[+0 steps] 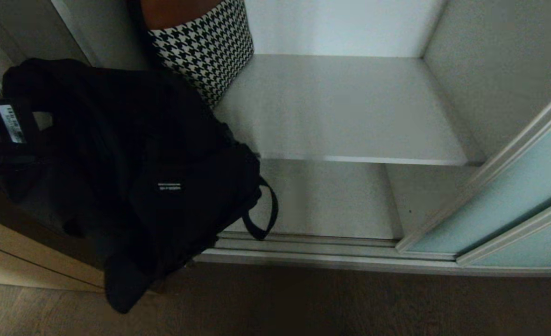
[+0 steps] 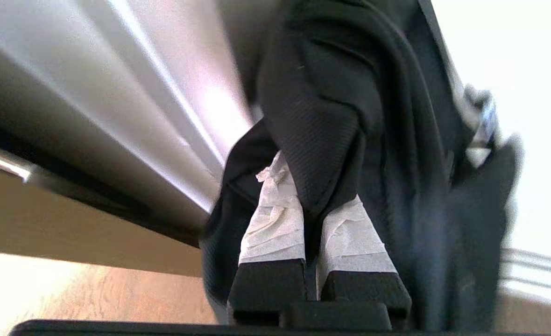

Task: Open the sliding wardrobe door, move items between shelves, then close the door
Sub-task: Place the bag on the lower shelf

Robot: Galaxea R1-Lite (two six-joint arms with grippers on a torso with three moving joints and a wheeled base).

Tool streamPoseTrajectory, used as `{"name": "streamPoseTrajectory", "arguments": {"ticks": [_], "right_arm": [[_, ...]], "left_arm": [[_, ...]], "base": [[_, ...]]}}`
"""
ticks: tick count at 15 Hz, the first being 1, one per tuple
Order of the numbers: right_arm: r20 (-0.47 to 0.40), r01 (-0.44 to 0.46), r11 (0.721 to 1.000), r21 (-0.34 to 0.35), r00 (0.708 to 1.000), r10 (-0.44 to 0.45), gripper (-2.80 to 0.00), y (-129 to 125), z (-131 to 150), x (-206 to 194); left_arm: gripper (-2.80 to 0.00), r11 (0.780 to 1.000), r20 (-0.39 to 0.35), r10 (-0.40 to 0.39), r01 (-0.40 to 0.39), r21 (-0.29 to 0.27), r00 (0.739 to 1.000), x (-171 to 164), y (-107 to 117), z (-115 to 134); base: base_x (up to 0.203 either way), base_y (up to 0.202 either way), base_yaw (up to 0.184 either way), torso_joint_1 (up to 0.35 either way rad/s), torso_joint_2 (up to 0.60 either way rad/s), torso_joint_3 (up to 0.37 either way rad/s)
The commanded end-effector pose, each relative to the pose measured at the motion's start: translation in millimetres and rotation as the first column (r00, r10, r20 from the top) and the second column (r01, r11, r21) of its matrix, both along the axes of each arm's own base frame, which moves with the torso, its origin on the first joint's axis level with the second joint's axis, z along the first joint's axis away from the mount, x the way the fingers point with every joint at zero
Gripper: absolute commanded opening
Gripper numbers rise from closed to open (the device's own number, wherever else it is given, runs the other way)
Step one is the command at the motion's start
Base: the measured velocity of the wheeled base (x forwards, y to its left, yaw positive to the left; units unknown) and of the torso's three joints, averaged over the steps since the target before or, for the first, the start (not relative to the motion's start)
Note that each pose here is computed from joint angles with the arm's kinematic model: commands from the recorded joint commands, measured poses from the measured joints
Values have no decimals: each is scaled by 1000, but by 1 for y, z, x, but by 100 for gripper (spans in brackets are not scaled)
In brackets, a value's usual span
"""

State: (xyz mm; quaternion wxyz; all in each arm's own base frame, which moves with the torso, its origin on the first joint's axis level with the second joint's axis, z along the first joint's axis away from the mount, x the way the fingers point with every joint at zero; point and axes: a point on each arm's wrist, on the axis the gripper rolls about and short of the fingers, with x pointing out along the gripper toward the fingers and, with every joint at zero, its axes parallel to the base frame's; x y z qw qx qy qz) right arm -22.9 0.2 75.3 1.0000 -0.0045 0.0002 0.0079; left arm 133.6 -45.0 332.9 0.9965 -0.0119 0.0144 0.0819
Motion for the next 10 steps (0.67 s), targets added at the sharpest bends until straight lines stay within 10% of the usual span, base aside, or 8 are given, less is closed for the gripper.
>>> {"name": "streamPoseTrajectory", "arguments": {"ticks": [1, 10], "right_arm": [[0, 0, 1000, 0, 1000, 0, -280, 0, 0, 0], [0, 0, 1000, 0, 1000, 0, -280, 0, 0, 0]], "left_arm": [[-280, 999, 92, 15, -11, -35, 996, -14, 9, 11], [-280, 999, -11, 29, -29, 31, 1000, -29, 17, -43]], "base": [[0, 0, 0, 0, 0, 0], [0, 0, 0, 0, 0, 0]]}}
